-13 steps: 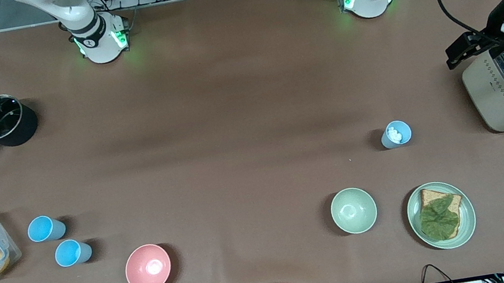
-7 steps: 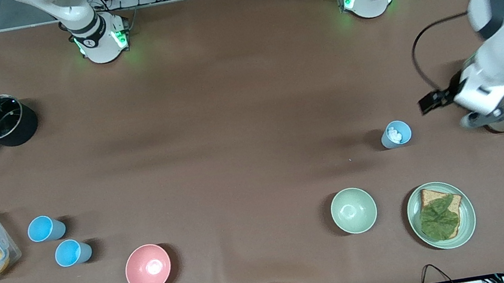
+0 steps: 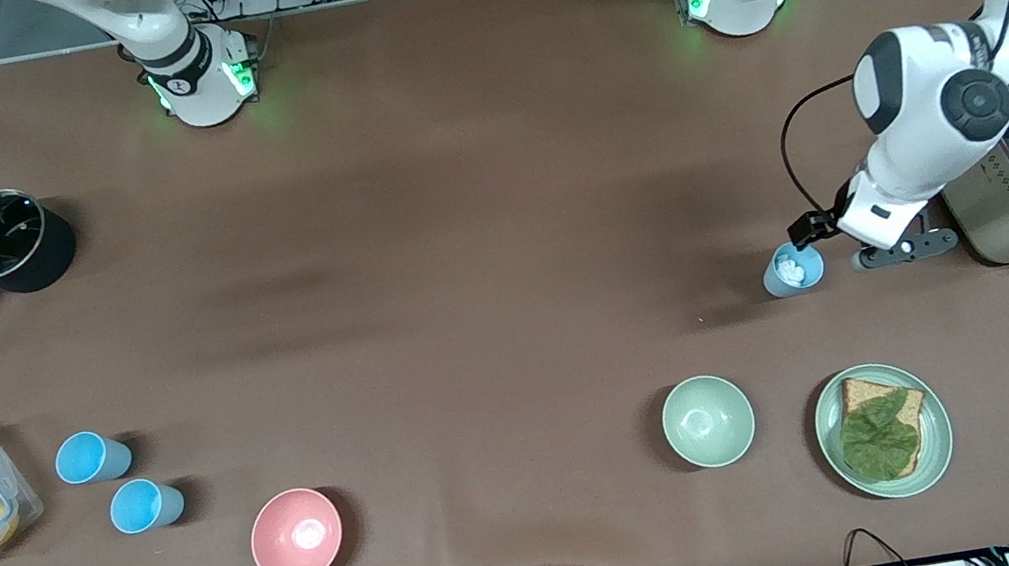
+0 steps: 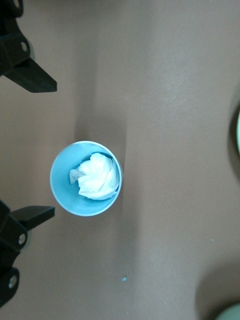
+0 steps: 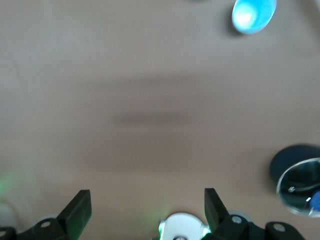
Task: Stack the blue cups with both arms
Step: 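Grasp the tissue cup with the left gripper while the right gripper reaches cups, then carry the tissue cup to mid-table while the right gripper grasps a blue cup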
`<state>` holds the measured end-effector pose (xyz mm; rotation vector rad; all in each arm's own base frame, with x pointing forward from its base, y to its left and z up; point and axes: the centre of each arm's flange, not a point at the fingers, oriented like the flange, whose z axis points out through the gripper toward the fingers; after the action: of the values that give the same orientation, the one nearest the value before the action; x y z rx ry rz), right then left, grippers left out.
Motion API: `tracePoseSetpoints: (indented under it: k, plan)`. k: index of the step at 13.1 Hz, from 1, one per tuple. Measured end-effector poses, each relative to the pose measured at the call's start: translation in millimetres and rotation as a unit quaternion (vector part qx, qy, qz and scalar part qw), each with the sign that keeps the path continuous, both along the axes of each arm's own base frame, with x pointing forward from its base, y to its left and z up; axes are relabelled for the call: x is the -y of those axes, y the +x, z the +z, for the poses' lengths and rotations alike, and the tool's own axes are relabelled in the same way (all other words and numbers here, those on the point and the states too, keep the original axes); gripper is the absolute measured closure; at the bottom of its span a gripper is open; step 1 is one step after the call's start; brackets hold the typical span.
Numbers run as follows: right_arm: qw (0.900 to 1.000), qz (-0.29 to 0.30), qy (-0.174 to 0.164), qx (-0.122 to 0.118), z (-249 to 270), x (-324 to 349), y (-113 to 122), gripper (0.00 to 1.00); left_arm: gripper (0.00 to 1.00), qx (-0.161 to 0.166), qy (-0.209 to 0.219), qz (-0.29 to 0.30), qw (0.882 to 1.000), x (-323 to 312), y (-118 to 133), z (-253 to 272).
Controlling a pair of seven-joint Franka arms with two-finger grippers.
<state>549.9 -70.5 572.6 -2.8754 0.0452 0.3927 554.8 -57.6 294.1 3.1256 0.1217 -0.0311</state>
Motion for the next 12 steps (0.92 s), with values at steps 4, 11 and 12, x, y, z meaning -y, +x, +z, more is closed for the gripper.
tracePoseSetpoints:
  k: [4, 11, 12]
  plan:
    - [0.999, 0.020, 0.019, -0.038, -57, 13, 16, 0.00, 0.05, -0.006, -0.001, 0.006, 1.000, -6, 2, -28]
    - [0.994, 0.074, -0.074, 0.040, -215, -5, 97, 0.00, 0.58, -0.011, -0.003, 0.007, 1.000, -7, 3, -54]
    - [0.992, 0.090, -0.080, 0.040, -228, -6, 100, 0.00, 0.70, -0.007, -0.003, 0.004, 1.000, -7, 6, -52]
